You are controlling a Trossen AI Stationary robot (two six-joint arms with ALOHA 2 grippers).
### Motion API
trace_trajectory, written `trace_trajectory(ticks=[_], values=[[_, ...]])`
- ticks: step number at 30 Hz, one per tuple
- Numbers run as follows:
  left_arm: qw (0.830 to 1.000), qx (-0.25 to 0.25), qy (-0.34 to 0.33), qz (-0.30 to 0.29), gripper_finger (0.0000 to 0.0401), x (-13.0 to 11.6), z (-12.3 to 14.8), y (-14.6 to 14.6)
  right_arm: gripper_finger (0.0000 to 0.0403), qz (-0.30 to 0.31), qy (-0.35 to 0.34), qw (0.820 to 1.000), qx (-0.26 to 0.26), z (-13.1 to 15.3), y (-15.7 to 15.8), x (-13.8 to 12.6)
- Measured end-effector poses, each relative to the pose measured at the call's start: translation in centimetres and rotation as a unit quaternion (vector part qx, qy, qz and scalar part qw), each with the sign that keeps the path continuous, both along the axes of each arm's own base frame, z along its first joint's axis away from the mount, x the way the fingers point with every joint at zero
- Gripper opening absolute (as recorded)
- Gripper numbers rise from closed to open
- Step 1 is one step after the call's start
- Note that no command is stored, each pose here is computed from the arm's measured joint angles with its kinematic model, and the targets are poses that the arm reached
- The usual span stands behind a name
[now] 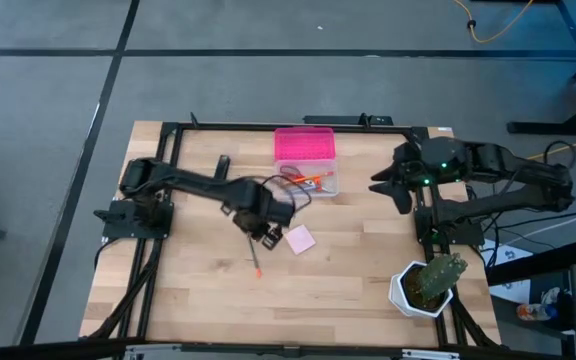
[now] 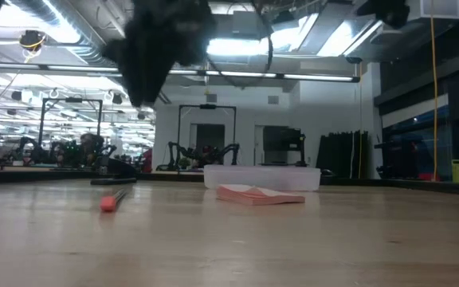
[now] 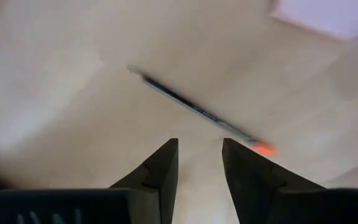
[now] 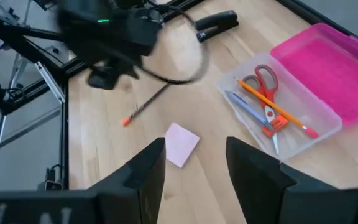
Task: Pack school essentials
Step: Put the black pencil into the supply box
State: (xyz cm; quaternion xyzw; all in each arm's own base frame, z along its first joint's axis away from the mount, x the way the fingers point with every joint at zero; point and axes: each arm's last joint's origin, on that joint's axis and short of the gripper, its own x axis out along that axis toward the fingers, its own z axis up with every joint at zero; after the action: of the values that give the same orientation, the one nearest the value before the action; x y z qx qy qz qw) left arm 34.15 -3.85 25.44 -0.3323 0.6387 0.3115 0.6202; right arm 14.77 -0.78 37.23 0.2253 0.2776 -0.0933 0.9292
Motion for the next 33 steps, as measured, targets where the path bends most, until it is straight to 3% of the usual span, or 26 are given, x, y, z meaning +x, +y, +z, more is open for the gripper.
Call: trace_trajectory(ticks=[7, 11, 16, 24, 33], values=[[0.981, 0.061, -0.043, 0.178, 0.0118, -1.2, 0.9, -4.7, 0.0169, 0.029, 0.007, 1.000, -0.010, 0.0, 0.2, -1.2], [0.969, 0.069, -0.056, 0.232, 0.0118, -1.3, 0.5, -5.4, 0.0169, 0.056, 0.011, 0.998, 0.005, 0.0, 0.4, -1.3], [0.959, 0.066, -0.064, 0.267, 0.0118, -1.2, -1.5, -5.3, 0.0169, 0.094, 0.008, 0.996, 0.004, 0.0, 0.5, -1.3], [0.952, 0.012, -0.096, 0.291, 0.0118, -1.4, -7.0, -5.4, 0.0169, 0.097, 0.008, 0.995, 0.004, 0.0, 0.5, -1.3], [0.942, 0.012, -0.084, 0.324, 0.0118, -2.0, -8.1, -5.4, 0.0169, 0.098, 0.008, 0.995, 0.005, 0.0, 0.5, -1.3]])
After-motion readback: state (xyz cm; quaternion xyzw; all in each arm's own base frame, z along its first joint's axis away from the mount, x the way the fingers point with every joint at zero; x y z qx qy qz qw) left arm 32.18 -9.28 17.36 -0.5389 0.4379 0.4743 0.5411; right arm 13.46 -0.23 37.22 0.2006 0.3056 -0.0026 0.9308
